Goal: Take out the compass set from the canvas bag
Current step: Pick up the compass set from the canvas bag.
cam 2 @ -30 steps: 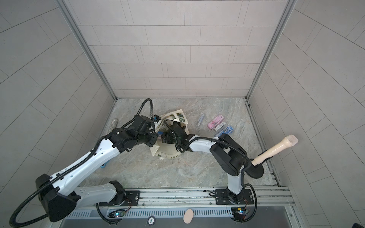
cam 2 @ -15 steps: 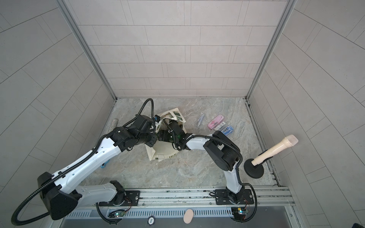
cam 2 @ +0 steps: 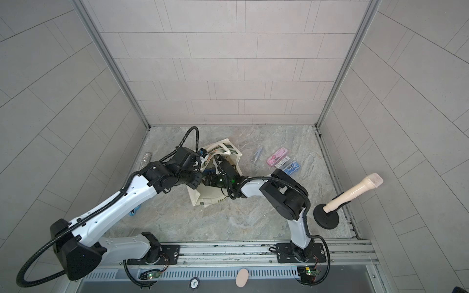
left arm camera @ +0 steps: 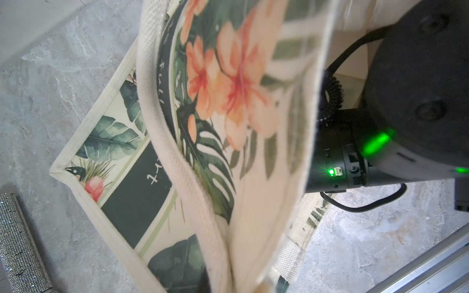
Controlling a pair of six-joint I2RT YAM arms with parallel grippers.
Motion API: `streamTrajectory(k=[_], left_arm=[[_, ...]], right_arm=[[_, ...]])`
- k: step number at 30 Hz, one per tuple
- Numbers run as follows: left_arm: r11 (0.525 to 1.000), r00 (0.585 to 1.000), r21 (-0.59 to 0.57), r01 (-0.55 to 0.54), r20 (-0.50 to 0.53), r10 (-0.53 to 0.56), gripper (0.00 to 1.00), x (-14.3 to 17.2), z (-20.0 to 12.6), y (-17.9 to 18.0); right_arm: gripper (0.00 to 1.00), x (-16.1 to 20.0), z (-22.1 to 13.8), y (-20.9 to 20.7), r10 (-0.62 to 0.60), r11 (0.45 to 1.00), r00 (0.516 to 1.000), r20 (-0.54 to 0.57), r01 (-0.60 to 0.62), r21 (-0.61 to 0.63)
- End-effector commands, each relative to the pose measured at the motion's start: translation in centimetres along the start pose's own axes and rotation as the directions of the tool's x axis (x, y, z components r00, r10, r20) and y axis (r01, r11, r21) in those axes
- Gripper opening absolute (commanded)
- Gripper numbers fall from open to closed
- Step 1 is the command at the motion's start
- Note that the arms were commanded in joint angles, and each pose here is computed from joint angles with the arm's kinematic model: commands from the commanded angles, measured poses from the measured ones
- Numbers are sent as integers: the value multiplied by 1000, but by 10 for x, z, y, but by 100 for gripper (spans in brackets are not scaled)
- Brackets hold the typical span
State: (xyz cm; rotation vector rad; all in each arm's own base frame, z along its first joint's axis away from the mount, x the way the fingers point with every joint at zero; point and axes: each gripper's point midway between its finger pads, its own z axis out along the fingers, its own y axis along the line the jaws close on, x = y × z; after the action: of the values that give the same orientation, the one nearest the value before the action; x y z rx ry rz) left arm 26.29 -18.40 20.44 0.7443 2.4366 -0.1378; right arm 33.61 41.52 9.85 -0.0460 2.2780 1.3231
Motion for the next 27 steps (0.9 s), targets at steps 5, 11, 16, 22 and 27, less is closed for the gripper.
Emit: streamTrajectory(k=[5, 11, 16, 22, 27], left_arm=[[1000, 1000, -3, -23, 13, 23, 0, -7, -8, 0], [1000, 1000, -5, -25, 13, 25, 0, -7, -9, 0], [1000, 1000, -2, -24, 14, 24, 0, -8, -10, 0], [1000, 1000, -11, -24, 4, 24, 0, -5, -11, 2], [999, 1000, -27, -24, 11, 25, 0, -6, -15, 5]], right_arm=[[42, -8, -5, 21, -20, 998, 1000, 21, 21, -57], [34, -7, -6, 22, -24, 998, 1000, 17, 25, -55], [30, -6, -8, 23, -36, 998, 999, 11, 37, -47], [23, -3, -14, 22, -62, 998, 998, -4, 62, -28], [23, -2, -27, 29, -85, 996, 996, -13, 85, -24]])
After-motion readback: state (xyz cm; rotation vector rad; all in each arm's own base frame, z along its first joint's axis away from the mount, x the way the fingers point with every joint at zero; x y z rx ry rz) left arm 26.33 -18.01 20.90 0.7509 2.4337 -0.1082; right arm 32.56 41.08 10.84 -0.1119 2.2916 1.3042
